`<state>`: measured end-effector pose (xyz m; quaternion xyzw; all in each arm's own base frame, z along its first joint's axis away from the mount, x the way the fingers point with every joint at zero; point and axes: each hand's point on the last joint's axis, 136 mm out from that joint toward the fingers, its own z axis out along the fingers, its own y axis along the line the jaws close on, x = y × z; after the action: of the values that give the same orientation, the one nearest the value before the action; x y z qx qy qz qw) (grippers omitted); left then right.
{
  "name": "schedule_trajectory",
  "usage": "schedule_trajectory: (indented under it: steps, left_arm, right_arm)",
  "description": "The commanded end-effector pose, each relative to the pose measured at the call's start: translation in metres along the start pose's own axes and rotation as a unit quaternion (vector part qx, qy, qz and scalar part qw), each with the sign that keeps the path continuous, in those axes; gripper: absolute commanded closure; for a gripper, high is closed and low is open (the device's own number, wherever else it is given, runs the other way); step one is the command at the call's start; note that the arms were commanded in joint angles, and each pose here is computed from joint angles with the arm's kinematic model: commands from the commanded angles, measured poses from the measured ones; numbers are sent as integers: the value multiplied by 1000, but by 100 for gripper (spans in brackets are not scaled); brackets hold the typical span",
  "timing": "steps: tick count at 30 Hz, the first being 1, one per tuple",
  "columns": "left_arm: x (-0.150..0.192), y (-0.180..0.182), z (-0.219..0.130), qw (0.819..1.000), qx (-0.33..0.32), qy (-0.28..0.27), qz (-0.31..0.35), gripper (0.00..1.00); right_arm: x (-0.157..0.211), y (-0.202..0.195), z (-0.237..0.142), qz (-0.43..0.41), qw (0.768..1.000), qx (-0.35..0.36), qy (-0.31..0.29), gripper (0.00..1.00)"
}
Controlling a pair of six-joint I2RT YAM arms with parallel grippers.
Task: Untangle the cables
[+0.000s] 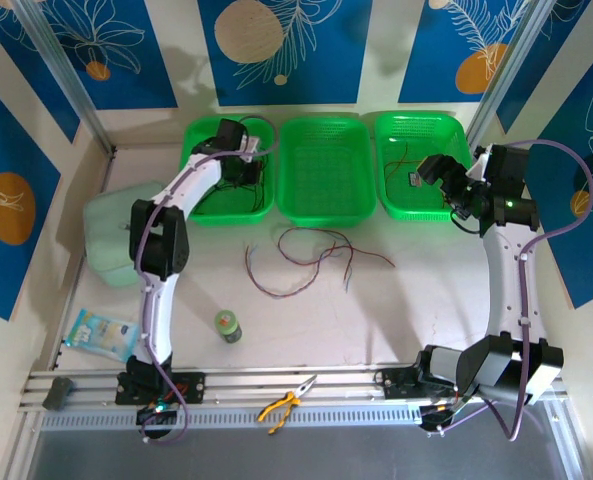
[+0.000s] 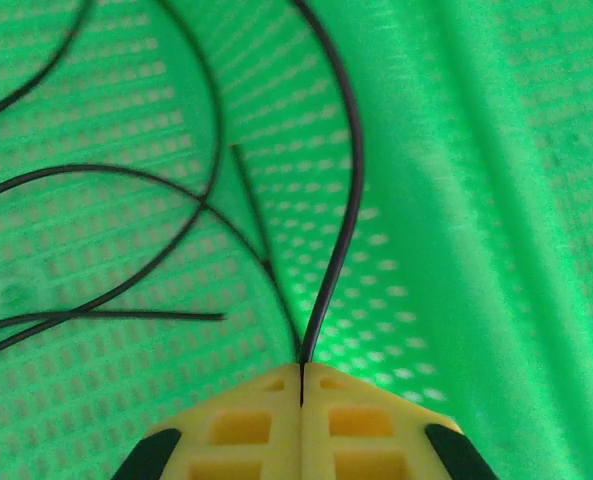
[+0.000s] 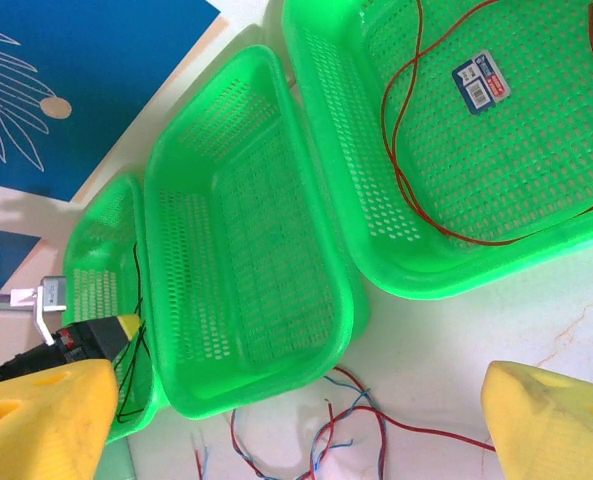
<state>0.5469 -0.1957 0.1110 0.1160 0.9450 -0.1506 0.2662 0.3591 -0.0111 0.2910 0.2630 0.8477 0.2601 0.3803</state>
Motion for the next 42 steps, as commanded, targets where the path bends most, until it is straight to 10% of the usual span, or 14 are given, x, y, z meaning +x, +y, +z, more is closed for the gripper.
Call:
schedule_trajectory:
  steps: [1, 21, 28, 42]
  left_arm:
    - [12, 46, -12, 998, -35, 22, -49, 100]
    - [21, 3, 34, 997, 39, 62, -23, 100]
    - [3, 1, 6, 999, 29, 26, -10, 53]
    - [-31, 6, -116, 998, -15, -68, 10, 31]
  right_arm:
    - [5, 5, -12, -10, 1000, -7, 4, 6]
    - [11, 3, -19, -18, 1000, 1, 2, 6]
    - [29, 1, -8, -56, 998, 15, 30, 6]
    - [191, 33, 40, -250, 948, 26, 196, 10]
